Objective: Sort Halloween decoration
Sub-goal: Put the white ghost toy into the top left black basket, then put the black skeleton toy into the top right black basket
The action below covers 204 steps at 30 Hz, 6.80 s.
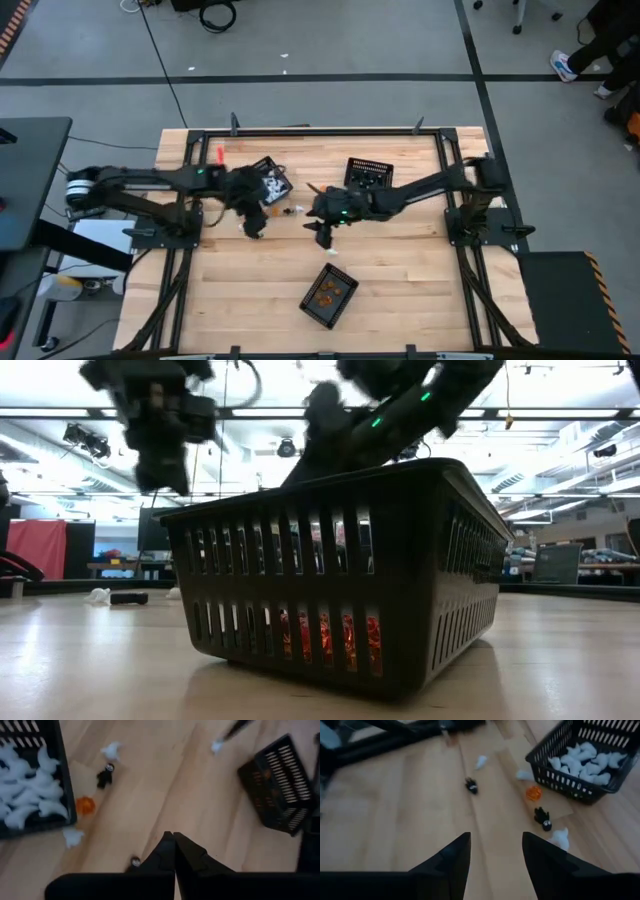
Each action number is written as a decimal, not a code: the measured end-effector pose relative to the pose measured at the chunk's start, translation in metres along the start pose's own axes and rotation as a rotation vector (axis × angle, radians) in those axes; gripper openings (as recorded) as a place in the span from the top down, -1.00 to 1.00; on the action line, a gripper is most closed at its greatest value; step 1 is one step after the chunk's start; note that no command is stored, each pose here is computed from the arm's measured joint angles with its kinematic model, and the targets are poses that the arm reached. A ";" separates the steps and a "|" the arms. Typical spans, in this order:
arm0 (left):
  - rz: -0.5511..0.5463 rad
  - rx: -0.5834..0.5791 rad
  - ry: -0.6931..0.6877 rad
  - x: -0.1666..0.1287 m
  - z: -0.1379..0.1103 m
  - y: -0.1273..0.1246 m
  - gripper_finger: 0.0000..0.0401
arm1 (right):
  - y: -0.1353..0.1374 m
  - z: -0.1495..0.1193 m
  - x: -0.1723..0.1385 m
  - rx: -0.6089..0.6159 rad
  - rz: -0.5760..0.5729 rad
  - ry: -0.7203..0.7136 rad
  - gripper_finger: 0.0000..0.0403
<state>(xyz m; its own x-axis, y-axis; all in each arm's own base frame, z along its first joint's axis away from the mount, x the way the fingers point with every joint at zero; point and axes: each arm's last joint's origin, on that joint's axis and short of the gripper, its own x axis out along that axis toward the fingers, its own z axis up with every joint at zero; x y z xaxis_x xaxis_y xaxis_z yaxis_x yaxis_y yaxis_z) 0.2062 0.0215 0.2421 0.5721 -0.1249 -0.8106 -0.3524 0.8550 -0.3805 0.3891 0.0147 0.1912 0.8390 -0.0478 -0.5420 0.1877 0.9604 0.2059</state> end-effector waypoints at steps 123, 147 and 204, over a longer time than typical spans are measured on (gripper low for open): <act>0.210 -0.255 -0.153 -0.043 -0.062 0.009 0.83 | -0.091 0.091 0.142 -0.018 -0.118 0.186 0.30; 0.111 -0.038 -0.125 0.021 -0.080 0.015 0.43 | -0.023 0.165 -0.050 -0.233 -0.039 0.087 0.29; 0.057 0.189 -0.082 0.090 0.015 -0.017 0.88 | -0.024 0.110 -0.177 -0.093 -0.234 -0.044 0.29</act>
<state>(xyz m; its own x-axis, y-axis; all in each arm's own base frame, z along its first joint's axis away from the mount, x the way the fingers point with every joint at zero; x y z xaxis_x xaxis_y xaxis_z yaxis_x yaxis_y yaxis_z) 0.2748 0.0037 0.1824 0.6167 -0.0387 -0.7863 -0.2451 0.9397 -0.2385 0.2923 -0.0306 0.3720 0.8001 -0.2821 -0.5294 0.3335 0.9427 0.0016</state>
